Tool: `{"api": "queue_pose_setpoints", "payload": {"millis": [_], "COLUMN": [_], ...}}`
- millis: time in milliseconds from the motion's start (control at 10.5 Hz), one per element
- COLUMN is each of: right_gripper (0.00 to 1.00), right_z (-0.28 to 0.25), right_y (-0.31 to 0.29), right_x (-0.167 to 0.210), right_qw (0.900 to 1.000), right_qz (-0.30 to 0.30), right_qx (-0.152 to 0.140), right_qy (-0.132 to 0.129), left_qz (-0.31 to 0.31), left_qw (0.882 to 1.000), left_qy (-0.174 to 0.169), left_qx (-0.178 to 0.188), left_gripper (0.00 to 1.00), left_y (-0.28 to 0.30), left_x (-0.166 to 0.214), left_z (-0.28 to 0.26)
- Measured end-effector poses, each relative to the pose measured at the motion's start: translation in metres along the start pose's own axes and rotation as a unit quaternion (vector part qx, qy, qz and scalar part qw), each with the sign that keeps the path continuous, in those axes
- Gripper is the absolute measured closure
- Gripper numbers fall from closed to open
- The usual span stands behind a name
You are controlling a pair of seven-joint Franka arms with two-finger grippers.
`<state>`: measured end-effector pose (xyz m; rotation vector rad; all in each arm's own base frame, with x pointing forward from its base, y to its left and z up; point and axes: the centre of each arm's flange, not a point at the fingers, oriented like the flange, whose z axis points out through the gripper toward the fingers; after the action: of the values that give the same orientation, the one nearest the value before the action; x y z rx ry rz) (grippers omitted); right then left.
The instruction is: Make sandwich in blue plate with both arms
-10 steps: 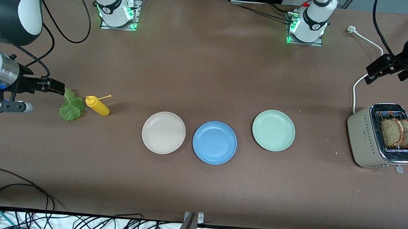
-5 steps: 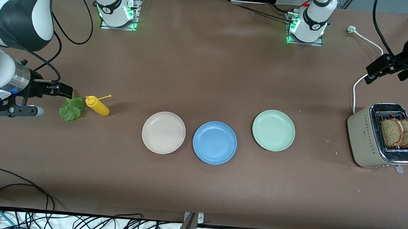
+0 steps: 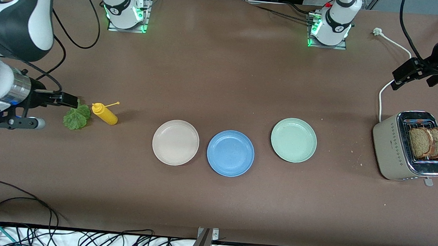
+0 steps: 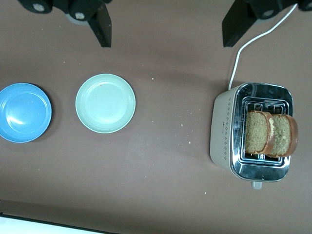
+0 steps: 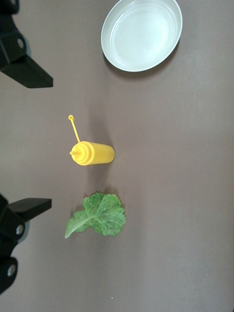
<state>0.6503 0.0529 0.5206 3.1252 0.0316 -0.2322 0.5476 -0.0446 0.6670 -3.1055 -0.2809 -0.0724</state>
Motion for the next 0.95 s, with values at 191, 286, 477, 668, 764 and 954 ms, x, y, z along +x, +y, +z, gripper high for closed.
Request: {"api": "queue_pose_setpoints", "payload": {"millis": [191, 286, 477, 668, 764, 954], "right_gripper": [0.0, 0.0, 0.0, 0.0, 0.0, 0.0], "right_z": [-0.0015, -0.0012, -0.0001, 0.0005, 0.0005, -0.0001], "right_y": [0.0101, 0.0085, 0.0037, 0.0027, 0.0029, 0.01], "right_x": [0.0001, 0.0002, 0.0005, 0.0007, 0.0008, 0.0009], "right_qw": [1.0, 1.0, 1.0, 1.0, 1.0, 1.0], "right_qz": [0.008, 0.006, 0.003, 0.002, 0.002, 0.008], "right_qx": [0.006, 0.007, 0.007, 0.007, 0.008, 0.007], "right_qy": [0.002, 0.002, 0.001, 0.0, 0.0, 0.001], "left_qz": [0.0, 0.001, 0.001, 0.002, 0.004, 0.004], "left_qw": [1.0, 1.0, 1.0, 1.0, 1.0, 1.0], "left_qy": [0.0, 0.0, 0.0, 0.0, 0.0, 0.001], "left_qx": [0.0, 0.0, 0.0, 0.0, 0.0, 0.0], "left_gripper": [0.0, 0.0, 0.0, 0.0, 0.0, 0.0], "left_y": [0.0005, 0.0009, 0.0011, 0.0018, 0.0023, 0.0012], "left_x": [-0.0002, -0.0004, -0.0004, -0.0006, -0.0008, -0.0005], "left_z": [0.0, 0.0, -0.0004, -0.0007, -0.001, -0.0016]}}
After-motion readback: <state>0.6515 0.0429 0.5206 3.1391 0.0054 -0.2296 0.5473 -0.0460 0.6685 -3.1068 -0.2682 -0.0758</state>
